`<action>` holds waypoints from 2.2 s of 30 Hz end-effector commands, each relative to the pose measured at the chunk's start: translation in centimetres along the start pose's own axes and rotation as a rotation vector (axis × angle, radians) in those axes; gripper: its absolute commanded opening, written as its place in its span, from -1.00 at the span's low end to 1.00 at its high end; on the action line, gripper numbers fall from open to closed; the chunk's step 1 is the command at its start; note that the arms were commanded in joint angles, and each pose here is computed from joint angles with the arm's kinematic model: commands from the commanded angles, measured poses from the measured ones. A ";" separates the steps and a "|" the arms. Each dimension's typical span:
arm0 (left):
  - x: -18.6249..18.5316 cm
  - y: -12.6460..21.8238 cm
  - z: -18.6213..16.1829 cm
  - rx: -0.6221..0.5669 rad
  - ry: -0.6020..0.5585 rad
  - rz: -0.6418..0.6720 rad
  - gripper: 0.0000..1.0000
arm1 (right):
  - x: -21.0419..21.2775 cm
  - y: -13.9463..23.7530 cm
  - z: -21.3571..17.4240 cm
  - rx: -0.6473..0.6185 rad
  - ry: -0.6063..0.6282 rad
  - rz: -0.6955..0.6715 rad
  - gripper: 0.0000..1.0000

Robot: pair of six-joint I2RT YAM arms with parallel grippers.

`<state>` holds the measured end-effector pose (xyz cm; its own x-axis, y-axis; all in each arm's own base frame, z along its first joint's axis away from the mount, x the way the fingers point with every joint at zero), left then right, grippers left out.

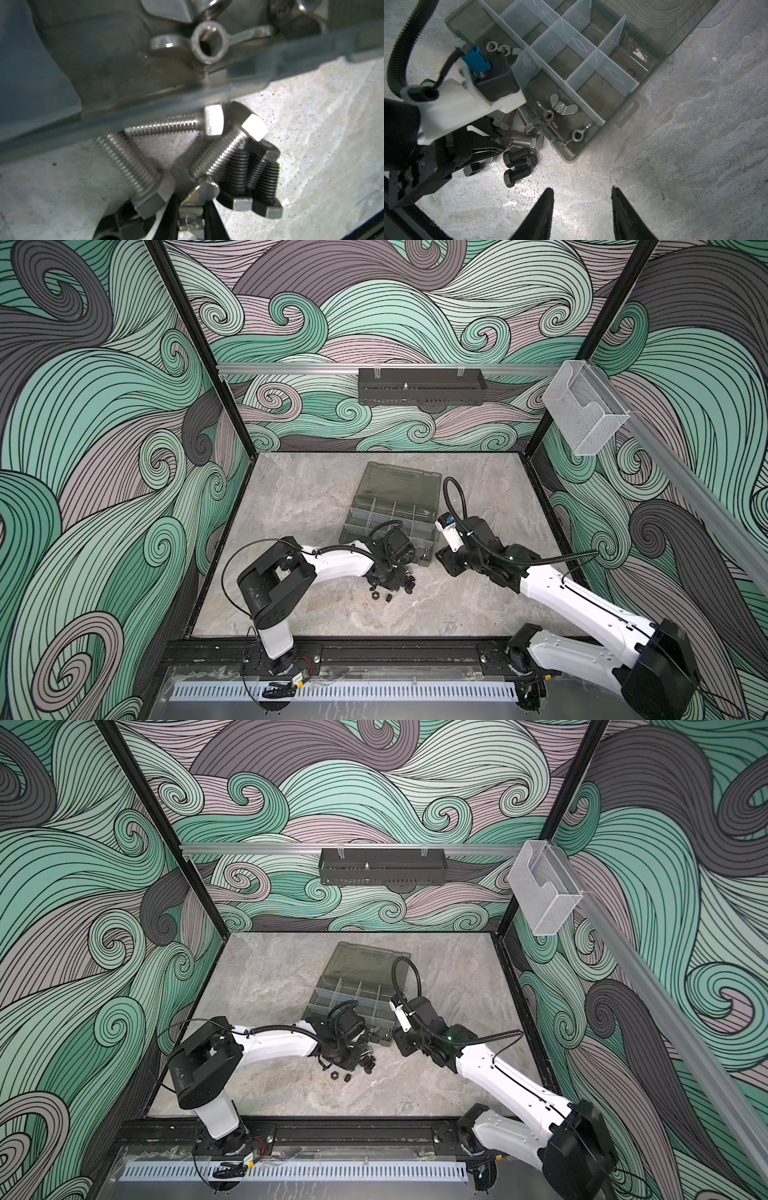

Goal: Sort the screws and nuts into containers
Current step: 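Carry the wing nut into a box compartment and open the left gripper, then draw the left gripper back toward the robot while the right gripper moves to the pile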

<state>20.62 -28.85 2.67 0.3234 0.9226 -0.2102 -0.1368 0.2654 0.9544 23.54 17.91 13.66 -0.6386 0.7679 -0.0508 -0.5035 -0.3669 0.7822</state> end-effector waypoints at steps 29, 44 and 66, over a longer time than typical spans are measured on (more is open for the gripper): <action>-1.8 4.0 11.9 -0.175 0.033 -0.070 -0.64 | -1.2 1.6 -0.5 -0.035 -0.017 -0.046 -0.06; -1.8 4.2 12.2 -0.180 0.058 -0.079 0.01 | -1.5 1.4 -0.8 -0.022 -0.023 -0.053 -0.06; 1.3 11.6 10.0 -0.372 0.146 -0.093 0.09 | -0.8 0.4 -1.4 0.008 -0.060 -0.001 -0.07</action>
<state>28.28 -29.03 14.35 0.2670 0.9007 -0.3426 -0.3908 0.4262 0.8159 23.40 16.39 14.00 -0.6051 0.7949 -0.0450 -0.5286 -0.3588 0.7693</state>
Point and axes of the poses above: each gripper's point midway between its finger pads, its own y axis back along the fingers, its own x axis along the line the jaws close on, z = x × y, the point moved 1 cm from there along y, back along the fingers, and after that the axes turned 8 degrees about y, right-handed, at the moved point
